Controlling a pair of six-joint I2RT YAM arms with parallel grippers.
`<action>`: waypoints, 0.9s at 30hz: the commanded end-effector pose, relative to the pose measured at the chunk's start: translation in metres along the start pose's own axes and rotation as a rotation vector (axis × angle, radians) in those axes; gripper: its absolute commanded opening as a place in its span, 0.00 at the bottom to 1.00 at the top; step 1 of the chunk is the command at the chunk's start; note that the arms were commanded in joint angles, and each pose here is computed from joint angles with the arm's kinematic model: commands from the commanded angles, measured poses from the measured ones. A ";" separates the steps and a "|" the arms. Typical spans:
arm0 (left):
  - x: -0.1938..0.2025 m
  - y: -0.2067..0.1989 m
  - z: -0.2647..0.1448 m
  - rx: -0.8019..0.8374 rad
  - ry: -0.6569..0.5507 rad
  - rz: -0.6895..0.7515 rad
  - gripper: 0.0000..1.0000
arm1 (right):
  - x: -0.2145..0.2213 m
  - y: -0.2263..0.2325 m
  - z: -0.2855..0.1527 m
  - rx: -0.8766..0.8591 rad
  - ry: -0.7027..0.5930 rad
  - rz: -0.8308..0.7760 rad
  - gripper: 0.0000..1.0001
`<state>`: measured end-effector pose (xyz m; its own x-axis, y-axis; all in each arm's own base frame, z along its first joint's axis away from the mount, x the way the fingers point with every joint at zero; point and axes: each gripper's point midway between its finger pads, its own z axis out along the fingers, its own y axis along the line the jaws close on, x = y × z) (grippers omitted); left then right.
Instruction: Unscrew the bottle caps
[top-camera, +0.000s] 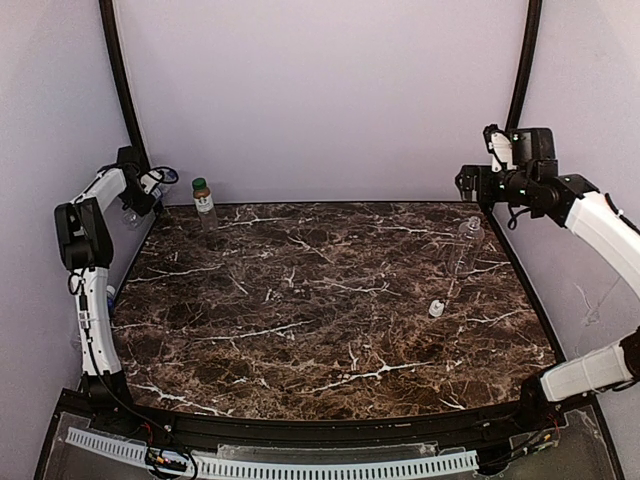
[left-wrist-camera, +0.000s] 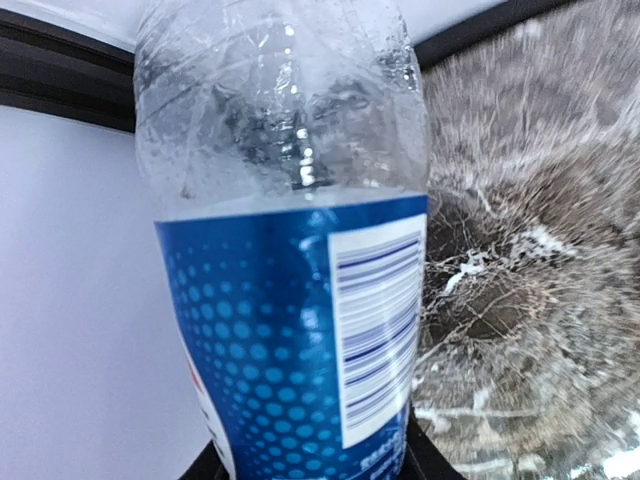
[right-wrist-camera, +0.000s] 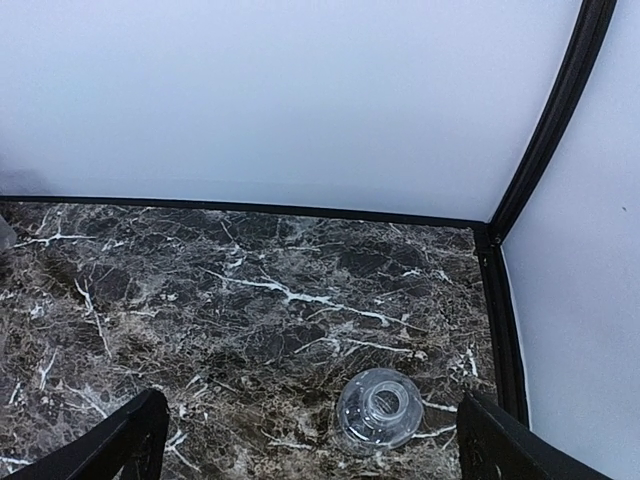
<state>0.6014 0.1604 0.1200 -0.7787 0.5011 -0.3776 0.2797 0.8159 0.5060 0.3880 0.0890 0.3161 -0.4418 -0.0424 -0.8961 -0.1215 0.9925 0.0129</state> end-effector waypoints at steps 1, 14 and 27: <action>-0.021 0.029 -0.072 -0.038 -0.113 -0.075 0.37 | -0.019 0.009 -0.014 -0.047 -0.079 0.025 0.99; -0.064 -0.010 -0.311 0.256 -0.561 -0.078 0.40 | -0.079 0.128 -0.065 -0.474 -0.190 -0.022 0.98; 0.020 -0.172 -0.514 0.639 -0.828 0.226 0.45 | -0.132 0.340 -0.194 -1.190 -0.344 -0.054 0.98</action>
<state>0.3010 -0.0981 0.4397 -0.0723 0.5516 -0.8310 0.6799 0.6369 0.3636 0.2739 0.3838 0.4824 -0.2200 0.0204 -0.9753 -0.8853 0.4158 0.2083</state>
